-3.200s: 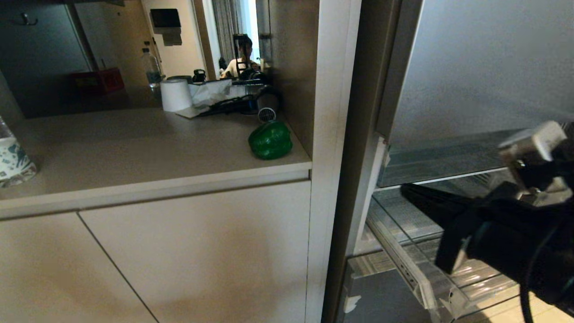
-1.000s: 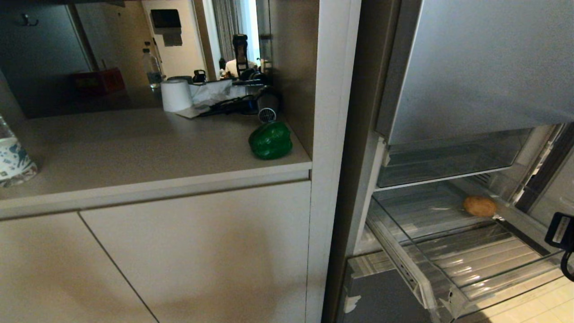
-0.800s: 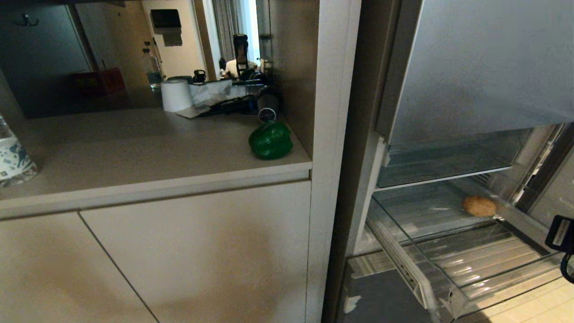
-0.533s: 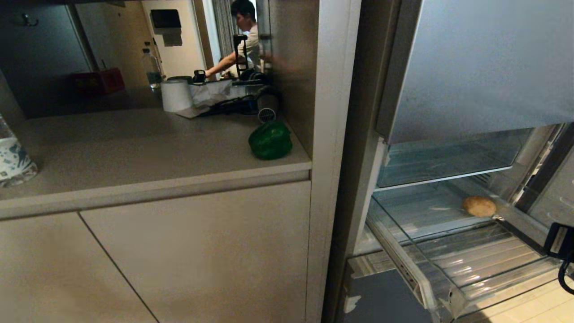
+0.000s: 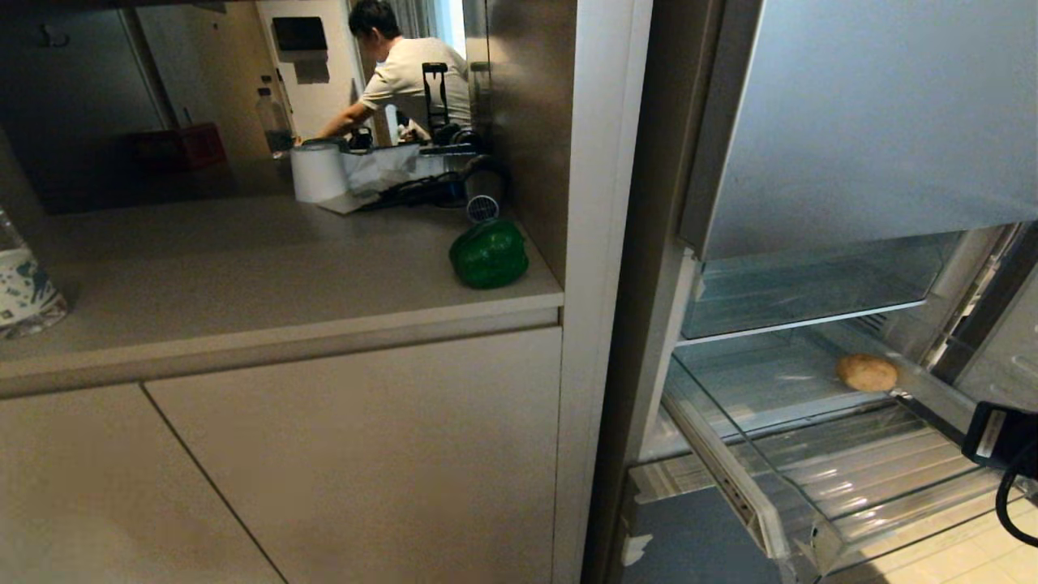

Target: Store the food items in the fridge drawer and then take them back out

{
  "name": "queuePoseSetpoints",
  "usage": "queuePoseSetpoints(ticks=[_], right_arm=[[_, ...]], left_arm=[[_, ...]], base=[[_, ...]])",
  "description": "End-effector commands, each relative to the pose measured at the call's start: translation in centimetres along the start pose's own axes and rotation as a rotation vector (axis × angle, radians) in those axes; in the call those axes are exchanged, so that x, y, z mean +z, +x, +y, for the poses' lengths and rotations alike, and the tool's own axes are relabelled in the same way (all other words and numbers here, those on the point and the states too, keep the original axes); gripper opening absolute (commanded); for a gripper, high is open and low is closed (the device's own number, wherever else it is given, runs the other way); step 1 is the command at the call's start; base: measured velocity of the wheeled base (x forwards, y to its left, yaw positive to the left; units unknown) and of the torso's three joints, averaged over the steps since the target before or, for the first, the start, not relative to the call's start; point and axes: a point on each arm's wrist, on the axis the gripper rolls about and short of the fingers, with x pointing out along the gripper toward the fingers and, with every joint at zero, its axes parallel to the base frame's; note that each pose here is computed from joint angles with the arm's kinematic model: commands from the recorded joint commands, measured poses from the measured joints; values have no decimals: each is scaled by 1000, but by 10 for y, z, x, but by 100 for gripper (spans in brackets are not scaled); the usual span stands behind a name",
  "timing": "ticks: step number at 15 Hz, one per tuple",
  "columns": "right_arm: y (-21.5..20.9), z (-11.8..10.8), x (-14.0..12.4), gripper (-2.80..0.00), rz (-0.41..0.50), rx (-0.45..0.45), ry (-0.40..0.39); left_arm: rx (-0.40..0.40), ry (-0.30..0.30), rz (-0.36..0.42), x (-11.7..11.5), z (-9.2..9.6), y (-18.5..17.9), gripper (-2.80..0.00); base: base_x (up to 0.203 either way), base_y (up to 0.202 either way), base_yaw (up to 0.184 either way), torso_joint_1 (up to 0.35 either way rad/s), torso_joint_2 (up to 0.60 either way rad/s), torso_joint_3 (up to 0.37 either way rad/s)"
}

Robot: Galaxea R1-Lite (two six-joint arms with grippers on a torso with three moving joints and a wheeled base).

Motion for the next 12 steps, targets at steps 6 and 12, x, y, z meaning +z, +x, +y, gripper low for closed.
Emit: queuePoseSetpoints(ticks=[6, 12], right_arm=[[6, 5, 17, -280, -46, 4, 13], [14, 3, 6, -280, 8, -11, 14]], left_arm=[[0, 0, 1, 0, 0, 0, -280], [0, 0, 1, 0, 0, 0, -280]], base=[[0, 0, 0, 0, 0, 0], [0, 0, 0, 0, 0, 0]])
